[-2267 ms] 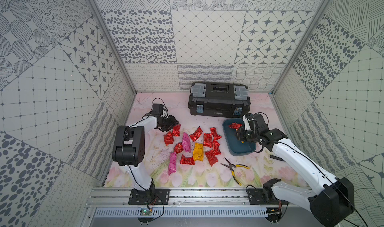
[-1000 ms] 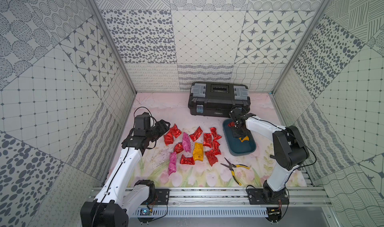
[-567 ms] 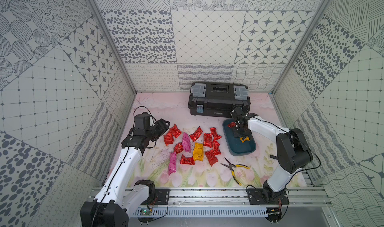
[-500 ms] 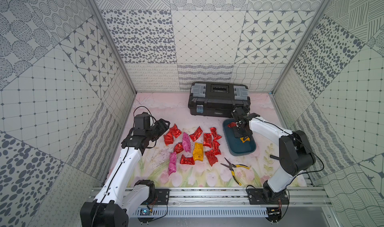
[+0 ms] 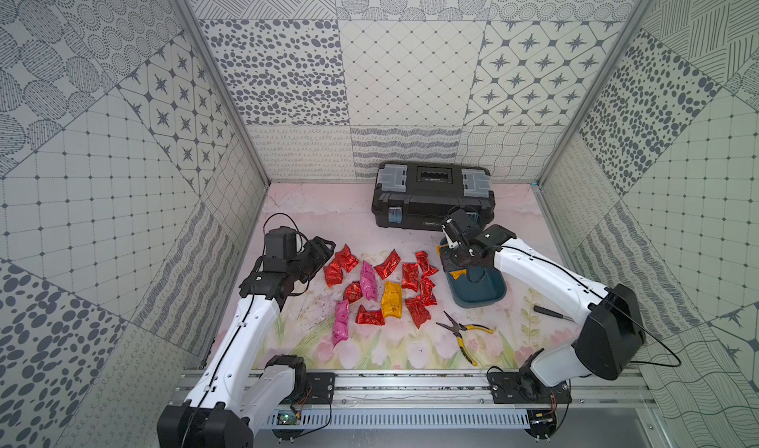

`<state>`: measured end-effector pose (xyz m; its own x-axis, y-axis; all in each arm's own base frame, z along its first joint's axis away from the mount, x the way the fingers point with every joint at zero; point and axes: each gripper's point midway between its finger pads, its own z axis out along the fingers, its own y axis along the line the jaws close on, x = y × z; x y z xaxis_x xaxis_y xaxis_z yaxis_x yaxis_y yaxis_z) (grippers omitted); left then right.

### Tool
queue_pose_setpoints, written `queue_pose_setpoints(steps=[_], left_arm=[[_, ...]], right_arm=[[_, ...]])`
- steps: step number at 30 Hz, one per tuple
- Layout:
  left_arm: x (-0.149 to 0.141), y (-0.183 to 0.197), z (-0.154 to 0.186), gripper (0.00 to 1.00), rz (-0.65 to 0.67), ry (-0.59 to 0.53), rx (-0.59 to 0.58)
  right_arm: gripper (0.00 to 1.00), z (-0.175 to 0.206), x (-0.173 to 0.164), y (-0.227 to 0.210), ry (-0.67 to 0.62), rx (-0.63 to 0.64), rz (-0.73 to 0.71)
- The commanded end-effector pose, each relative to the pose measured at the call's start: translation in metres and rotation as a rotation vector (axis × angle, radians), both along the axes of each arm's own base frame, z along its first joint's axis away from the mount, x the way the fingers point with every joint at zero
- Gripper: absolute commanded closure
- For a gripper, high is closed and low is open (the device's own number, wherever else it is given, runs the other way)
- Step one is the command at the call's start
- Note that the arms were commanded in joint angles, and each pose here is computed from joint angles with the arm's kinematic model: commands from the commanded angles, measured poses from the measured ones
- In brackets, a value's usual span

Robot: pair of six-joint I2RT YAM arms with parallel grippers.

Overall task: Take the tea bags out of the storage box
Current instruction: Pick up the tea bag from the storage box, then place the tea bag at the center of the board.

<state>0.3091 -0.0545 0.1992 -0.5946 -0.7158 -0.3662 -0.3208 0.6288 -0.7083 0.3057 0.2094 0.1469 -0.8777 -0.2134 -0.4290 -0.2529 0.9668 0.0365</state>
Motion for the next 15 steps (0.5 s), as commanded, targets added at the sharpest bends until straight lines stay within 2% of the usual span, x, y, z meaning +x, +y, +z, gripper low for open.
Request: queue_pose_setpoints(steps=[1, 8, 15], left_arm=[[-0.003, 0.001, 0.000, 0.30, 0.015, 0.004, -0.003], [-0.012, -0.001, 0.001, 0.30, 0.007, 0.000, -0.010], [-0.019, -0.004, -0.001, 0.30, -0.003, -0.005, -0.029]], right_arm=[[1.00, -0.004, 0.015, 0.042, 0.004, 0.046, 0.050], [1.00, -0.025, 0.044, 0.087, 0.034, 0.050, 0.133], [1.00, -0.042, 0.072, 0.107, 0.018, 0.009, 0.165]])
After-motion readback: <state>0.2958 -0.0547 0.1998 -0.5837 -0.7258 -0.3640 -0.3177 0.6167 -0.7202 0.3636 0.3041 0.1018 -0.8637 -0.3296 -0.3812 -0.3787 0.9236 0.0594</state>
